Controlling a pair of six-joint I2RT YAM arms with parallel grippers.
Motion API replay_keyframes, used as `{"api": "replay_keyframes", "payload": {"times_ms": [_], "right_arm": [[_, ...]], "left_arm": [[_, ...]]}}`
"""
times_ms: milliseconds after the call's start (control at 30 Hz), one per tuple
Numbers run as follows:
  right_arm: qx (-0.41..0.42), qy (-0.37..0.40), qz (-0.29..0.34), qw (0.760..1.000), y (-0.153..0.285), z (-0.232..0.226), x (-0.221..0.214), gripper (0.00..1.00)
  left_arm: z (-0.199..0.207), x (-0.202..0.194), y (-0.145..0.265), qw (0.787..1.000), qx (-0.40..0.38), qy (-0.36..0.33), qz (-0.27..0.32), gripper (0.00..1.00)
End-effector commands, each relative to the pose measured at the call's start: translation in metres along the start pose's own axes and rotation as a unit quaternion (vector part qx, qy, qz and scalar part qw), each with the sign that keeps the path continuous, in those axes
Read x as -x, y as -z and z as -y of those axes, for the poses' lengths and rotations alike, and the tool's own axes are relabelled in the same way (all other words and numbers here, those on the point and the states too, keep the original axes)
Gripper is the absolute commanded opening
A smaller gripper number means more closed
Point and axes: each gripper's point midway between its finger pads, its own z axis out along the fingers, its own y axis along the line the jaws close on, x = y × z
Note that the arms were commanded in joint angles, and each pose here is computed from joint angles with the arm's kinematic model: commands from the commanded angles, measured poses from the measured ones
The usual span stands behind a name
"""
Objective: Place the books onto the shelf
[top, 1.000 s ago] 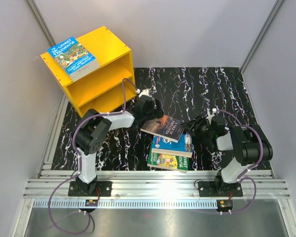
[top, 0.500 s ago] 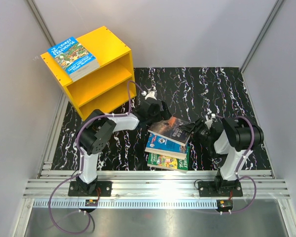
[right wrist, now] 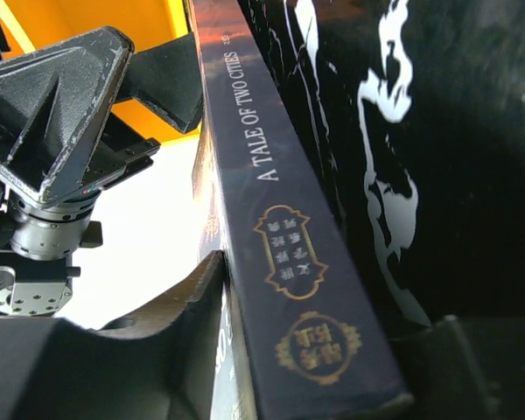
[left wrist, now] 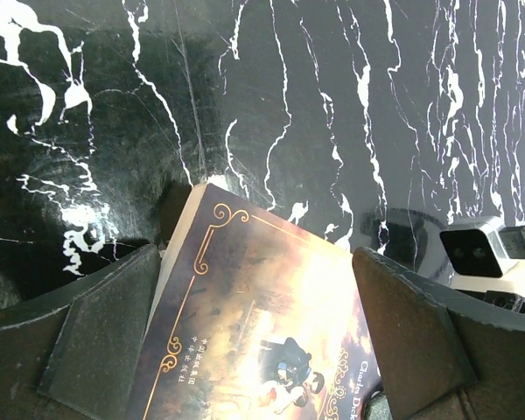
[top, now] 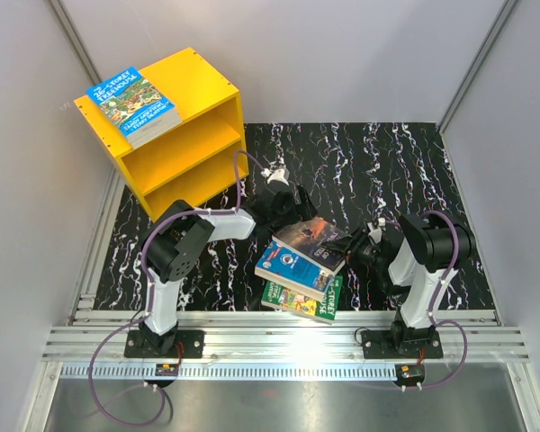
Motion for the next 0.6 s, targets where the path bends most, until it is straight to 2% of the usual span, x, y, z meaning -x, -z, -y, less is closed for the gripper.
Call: {"api": "replay_keyframes", "payload": {"times_ms": [0, 200, 267, 300, 333, 367, 400, 467, 567], "right_arm": [[0.091, 0.095, 0.021, 0.991, 0.005, -0.046, 0.001, 0.43], [0.055, 0.109, 0.042, 0.992, 0.014, -0.034, 0.000, 0.42], [0.027, 0.113, 0.051, 0.992, 0.015, -0.033, 0.004, 0.44], [0.015, 0.141, 0.057, 0.988, 0.016, -0.033, 0.007, 0.46], [-0.020, 0.134, 0.055, 0.989, 0.022, -0.029, 0.005, 0.46], [-0.042, 0.179, 0.080, 0.980, 0.022, -0.036, 0.020, 0.49], [-0.090, 0.175, 0.082, 0.977, 0.035, -0.032, 0.016, 0.51], [-0.114, 0.216, 0.136, 0.960, 0.048, -0.052, 0.035, 0.57], [-0.127, 0.256, 0.172, 0.943, 0.069, -0.076, 0.040, 0.60]], "left_arm": [[0.022, -0.037, 0.011, 0.997, -0.040, 0.015, -0.064, 0.94], [0.015, -0.033, 0.019, 0.998, -0.022, 0.006, -0.053, 0.93], [0.013, -0.028, 0.023, 0.999, -0.012, 0.003, -0.044, 0.93], [0.011, -0.029, 0.024, 0.999, -0.006, 0.001, -0.045, 0.93], [0.011, -0.027, 0.026, 0.999, -0.004, 0.000, -0.041, 0.93], [0.012, -0.024, 0.028, 0.999, -0.001, -0.001, -0.036, 0.93], [0.010, -0.024, 0.028, 0.999, 0.001, -0.001, -0.037, 0.93], [0.012, -0.024, 0.030, 0.999, -0.001, -0.002, -0.036, 0.93], [0.014, -0.024, 0.029, 0.999, -0.005, 0.001, -0.034, 0.93]]}}
